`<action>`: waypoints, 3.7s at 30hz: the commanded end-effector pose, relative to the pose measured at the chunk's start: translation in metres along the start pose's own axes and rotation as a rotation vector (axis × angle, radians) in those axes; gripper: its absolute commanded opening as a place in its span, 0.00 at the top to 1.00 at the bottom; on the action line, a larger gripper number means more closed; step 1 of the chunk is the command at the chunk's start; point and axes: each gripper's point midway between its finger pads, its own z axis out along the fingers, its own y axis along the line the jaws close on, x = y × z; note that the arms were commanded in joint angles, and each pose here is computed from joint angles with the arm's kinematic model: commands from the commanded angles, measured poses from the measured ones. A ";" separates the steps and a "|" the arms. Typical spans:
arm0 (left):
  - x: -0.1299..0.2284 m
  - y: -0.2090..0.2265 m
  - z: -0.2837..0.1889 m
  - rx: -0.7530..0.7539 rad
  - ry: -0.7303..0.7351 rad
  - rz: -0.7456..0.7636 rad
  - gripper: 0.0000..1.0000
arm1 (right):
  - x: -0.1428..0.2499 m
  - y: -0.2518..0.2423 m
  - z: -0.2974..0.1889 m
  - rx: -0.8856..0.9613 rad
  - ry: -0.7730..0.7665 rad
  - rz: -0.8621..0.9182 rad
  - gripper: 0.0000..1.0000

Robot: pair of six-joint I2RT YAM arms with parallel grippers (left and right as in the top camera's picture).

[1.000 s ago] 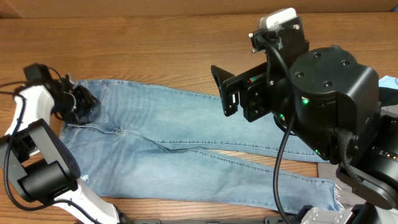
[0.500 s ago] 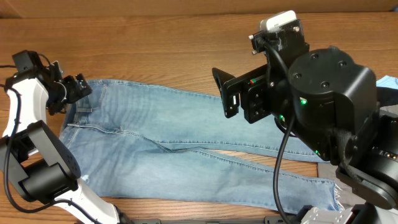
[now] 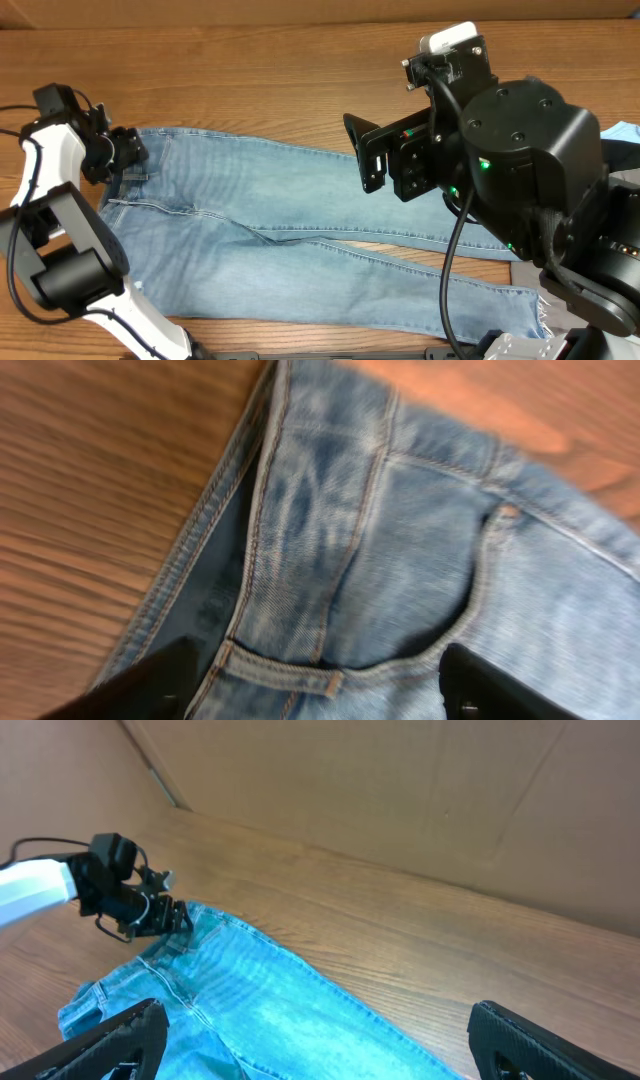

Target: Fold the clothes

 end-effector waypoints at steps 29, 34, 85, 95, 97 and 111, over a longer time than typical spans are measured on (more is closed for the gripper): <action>0.009 0.008 0.043 0.026 0.057 -0.019 0.55 | 0.000 -0.002 -0.005 -0.001 -0.002 0.057 0.00; -0.003 0.006 0.018 0.040 0.029 -0.010 0.29 | -0.001 -0.003 -0.005 0.002 -0.005 0.057 0.00; -0.057 0.066 -0.172 0.006 -0.304 -0.270 0.73 | 0.042 -0.164 0.072 0.367 0.239 0.559 0.00; -0.016 -0.020 -0.277 0.127 -0.435 -0.086 0.57 | 0.109 -0.246 0.105 0.525 0.499 0.687 0.02; -0.003 -0.042 -0.293 0.140 -0.457 -0.026 0.45 | 0.135 -0.262 0.119 0.516 0.605 0.690 0.03; 0.049 -0.105 -0.293 0.120 -0.346 0.165 0.25 | 0.293 -0.262 0.194 0.358 1.034 0.738 0.13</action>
